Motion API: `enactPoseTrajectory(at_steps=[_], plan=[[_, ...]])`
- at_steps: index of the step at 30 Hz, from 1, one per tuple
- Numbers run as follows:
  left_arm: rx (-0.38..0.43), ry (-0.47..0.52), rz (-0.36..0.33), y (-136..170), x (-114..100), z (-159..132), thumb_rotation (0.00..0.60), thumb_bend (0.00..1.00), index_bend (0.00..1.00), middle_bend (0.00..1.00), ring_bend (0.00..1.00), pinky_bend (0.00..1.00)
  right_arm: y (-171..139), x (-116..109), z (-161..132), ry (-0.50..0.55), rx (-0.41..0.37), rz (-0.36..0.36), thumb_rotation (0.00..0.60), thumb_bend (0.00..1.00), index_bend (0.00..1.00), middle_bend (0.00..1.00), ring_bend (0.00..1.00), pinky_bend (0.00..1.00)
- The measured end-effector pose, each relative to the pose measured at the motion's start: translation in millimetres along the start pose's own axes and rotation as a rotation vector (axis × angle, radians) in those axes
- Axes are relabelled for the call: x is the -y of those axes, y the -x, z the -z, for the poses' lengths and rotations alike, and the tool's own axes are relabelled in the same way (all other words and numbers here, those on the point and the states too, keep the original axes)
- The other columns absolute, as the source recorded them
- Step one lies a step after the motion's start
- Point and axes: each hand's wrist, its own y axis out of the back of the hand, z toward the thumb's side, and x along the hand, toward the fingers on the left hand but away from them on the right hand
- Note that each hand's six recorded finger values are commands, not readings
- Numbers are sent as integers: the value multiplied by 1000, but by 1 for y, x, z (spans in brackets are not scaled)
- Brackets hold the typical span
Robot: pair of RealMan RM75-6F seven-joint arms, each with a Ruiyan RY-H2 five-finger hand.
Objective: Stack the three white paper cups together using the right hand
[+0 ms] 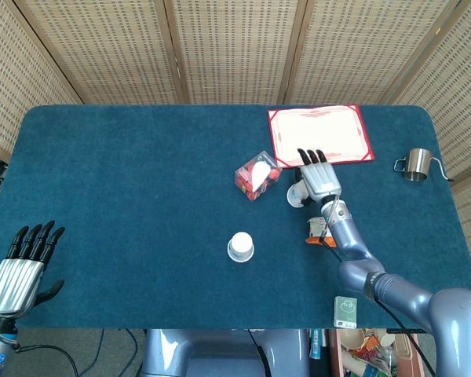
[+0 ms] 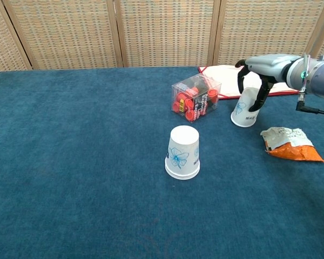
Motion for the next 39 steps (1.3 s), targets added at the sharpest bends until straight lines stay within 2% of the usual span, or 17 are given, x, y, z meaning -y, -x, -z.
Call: enactPoseTrajectory(at_steps=[4,9,13,19,30,39], plan=[[1,-1,1,0,0,-1,600,240,0,0,0,0,0,4,3,-4,3,-22,600,69,438,11,0,0],[3,1,-3,0,-1,-1,600,240,0,0,0,0,1,4,5,-12,8,-17,600,69,440,41,0,0],[5,3,-5,0,-1,-1,600,240,0,0,0,0,1,5,7,-18,13,-16,600,69,503,85,0,0],[6,4,-6,0,-1,-2,600,239,0,0,0,0,-1,1,5,-19,3,-4,600,69,532,112,0,0],[12,6,3,0,0,-4,600,239,0,0,0,0,-22,-45,-9,-16,-65,97,600,69,532,113,0,0],[32,14,10,1,1,-8,600,239,0,0,0,0,-74,-88,-29,6,-159,200,600,70,532,105,0,0]])
